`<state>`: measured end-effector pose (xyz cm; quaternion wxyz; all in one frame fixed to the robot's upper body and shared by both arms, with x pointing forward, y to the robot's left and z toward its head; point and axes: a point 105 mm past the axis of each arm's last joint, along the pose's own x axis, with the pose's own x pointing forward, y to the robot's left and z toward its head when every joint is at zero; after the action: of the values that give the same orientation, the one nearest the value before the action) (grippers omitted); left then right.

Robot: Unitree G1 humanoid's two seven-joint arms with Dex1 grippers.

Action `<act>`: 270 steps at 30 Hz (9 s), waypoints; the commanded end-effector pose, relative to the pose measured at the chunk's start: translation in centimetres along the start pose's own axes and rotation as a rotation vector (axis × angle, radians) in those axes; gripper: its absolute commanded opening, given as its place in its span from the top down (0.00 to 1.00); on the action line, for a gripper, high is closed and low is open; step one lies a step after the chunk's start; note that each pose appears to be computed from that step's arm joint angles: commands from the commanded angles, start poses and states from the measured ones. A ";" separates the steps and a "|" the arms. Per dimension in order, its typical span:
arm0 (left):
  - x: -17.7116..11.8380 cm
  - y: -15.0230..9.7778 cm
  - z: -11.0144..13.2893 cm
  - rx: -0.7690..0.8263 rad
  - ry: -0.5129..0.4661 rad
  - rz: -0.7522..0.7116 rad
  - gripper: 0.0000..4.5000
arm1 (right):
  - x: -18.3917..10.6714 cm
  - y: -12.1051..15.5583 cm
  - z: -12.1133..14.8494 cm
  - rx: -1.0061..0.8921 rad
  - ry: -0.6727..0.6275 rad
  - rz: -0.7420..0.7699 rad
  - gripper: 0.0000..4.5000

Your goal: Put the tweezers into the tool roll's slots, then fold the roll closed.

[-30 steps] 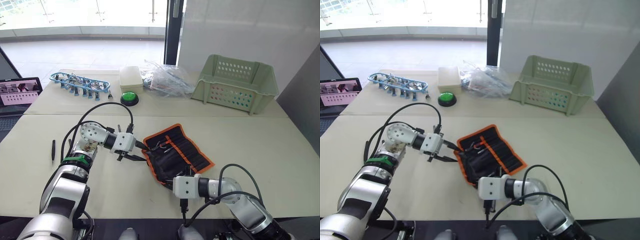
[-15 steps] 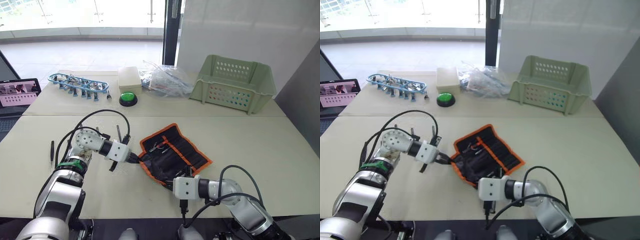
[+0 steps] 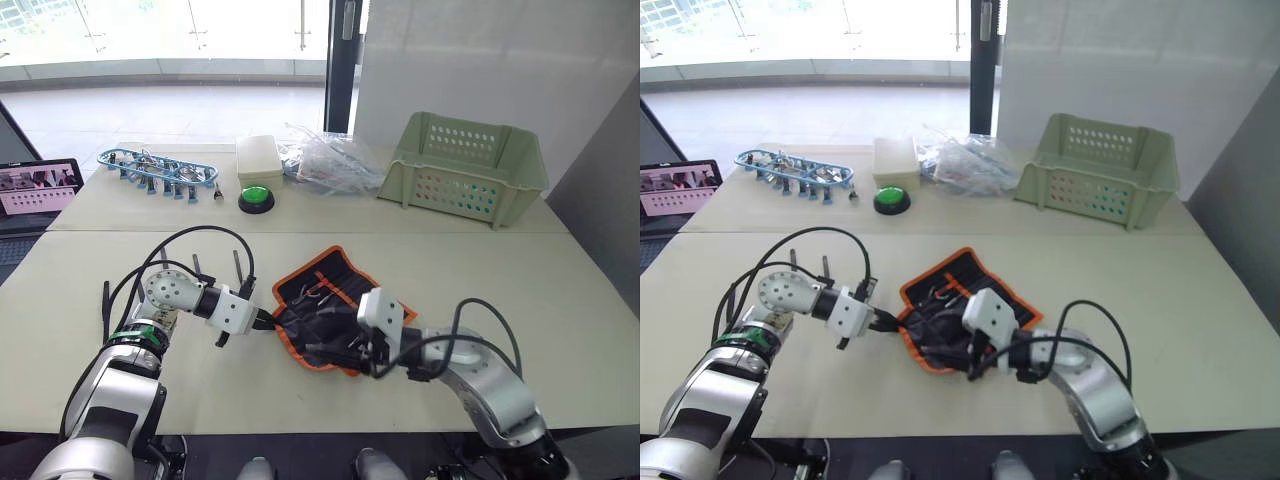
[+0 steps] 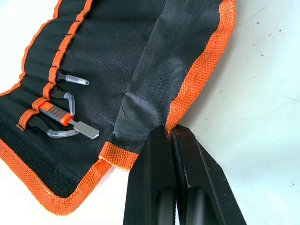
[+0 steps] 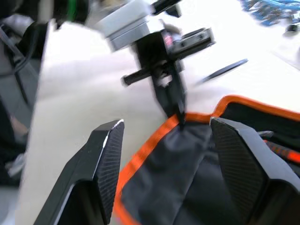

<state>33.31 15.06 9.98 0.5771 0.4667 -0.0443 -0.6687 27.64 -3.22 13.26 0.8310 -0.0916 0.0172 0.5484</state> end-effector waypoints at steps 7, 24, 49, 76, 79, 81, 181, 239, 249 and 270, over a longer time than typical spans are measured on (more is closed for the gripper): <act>-1.0 -0.1 -0.6 -0.004 0.041 0.011 1.00 | 0.2 0.9 -4.7 0.111 0.091 -0.042 0.93; -3.5 -0.6 -0.8 -0.235 -0.040 0.125 0.58 | -0.5 1.8 -9.9 0.161 0.332 -0.052 1.00; 1.8 -1.3 1.4 -0.983 -0.256 0.514 0.99 | -0.7 1.4 -8.3 0.094 0.312 0.001 1.00; 3.8 -4.3 -0.9 -0.948 -0.104 0.506 0.99 | 4.3 -1.3 -6.1 0.055 0.281 -0.057 1.00; 3.8 -4.2 -0.9 -0.944 -0.104 0.504 0.99 | 3.7 -0.9 -7.1 0.074 0.309 -0.047 1.00; 3.7 -4.1 -1.0 -0.945 -0.100 0.508 0.99 | 3.1 -0.4 -7.3 0.085 0.314 -0.033 1.00; -17.4 -12.7 -6.7 -1.353 0.380 1.645 0.01 | -13.5 -1.7 1.4 -0.021 -0.010 0.104 0.00; -4.6 2.4 7.9 -1.023 -0.123 0.755 1.00 | -11.0 -5.4 -1.9 0.087 0.032 -0.218 0.54; -0.5 1.3 8.3 -1.063 0.030 0.481 1.00 | -8.8 -6.6 -3.4 0.102 0.055 -0.357 0.99; 2.5 2.2 6.5 -1.027 0.203 0.337 1.00 | -7.4 -3.1 -9.0 0.230 0.253 -0.395 0.99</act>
<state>30.45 9.49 12.78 0.8295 0.1649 0.2880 -0.4492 28.91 -12.40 8.04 0.9229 -0.0712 0.1125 0.3614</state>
